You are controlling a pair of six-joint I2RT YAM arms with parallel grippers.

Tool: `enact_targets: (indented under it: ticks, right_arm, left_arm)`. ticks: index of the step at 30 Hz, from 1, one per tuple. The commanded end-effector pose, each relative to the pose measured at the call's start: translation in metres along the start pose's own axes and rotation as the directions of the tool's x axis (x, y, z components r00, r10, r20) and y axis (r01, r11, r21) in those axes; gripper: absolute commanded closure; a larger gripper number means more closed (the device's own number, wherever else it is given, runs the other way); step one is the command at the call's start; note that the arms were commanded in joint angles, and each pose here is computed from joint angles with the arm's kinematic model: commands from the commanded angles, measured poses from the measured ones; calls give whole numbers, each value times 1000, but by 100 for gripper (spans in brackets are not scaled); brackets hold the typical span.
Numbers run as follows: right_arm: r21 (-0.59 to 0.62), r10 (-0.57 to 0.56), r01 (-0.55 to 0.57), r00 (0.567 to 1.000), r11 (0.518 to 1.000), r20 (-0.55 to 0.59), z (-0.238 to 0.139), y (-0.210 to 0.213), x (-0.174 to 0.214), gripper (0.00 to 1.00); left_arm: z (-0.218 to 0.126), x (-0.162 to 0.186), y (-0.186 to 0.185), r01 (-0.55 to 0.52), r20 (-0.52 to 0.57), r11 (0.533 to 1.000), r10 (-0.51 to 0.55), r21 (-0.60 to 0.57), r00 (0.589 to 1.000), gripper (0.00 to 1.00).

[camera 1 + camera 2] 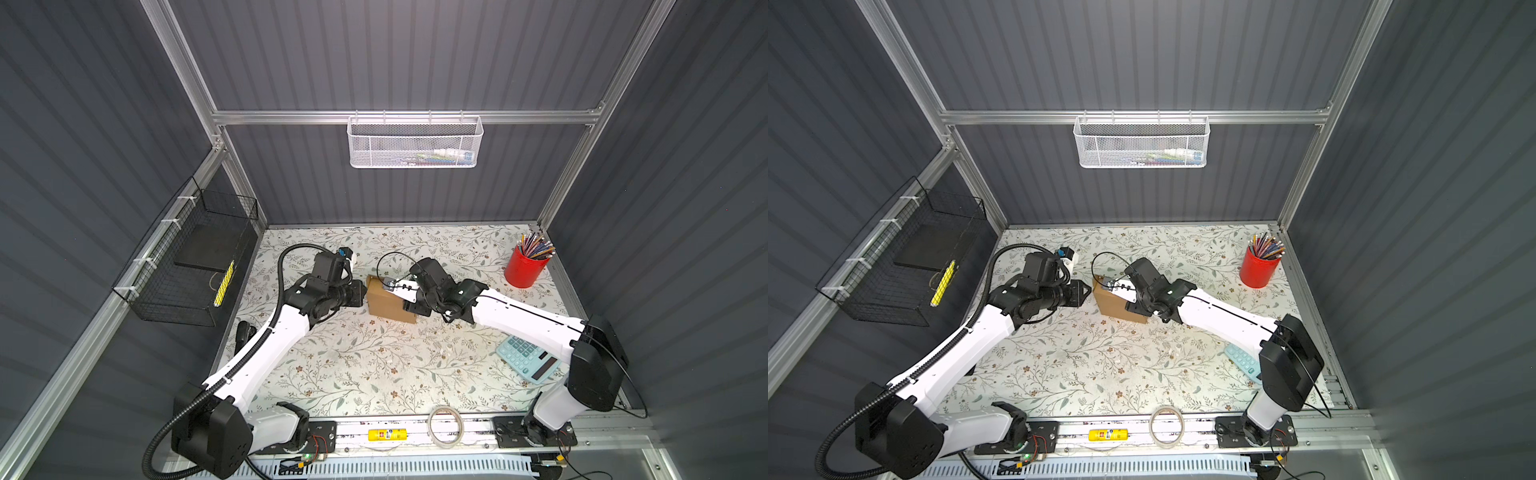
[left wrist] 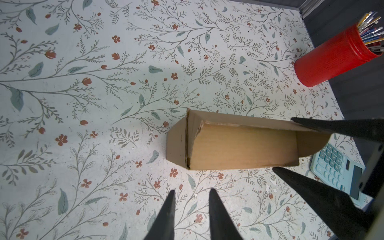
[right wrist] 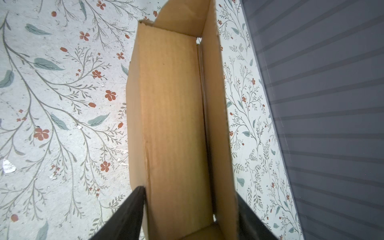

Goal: Fold the paper box

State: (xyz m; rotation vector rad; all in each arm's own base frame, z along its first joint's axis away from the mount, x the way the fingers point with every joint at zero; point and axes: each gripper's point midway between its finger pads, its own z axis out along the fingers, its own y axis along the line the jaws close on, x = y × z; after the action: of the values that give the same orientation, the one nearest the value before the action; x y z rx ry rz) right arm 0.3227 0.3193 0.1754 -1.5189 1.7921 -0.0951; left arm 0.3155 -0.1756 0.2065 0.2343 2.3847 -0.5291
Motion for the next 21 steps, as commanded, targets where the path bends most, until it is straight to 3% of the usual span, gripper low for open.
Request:
enact_targets:
  ticks: [1,10,21]
  right_arm:
    - [-9,2,-2,1000,1000,3,4,3,-4,38]
    - [-8,-3,3,1000,1000,3,4,3,-4,41]
    - [-8,-8,8,1000,1000,0,6,3,-3,43]
  left_arm:
    - [-11,-5,8,32,24,999,-31,-15,999,63]
    - [-11,-25,26,189,80,974,-200,123,977,40]
    - [0,-53,18,271,113,915,-316,299,942,34]
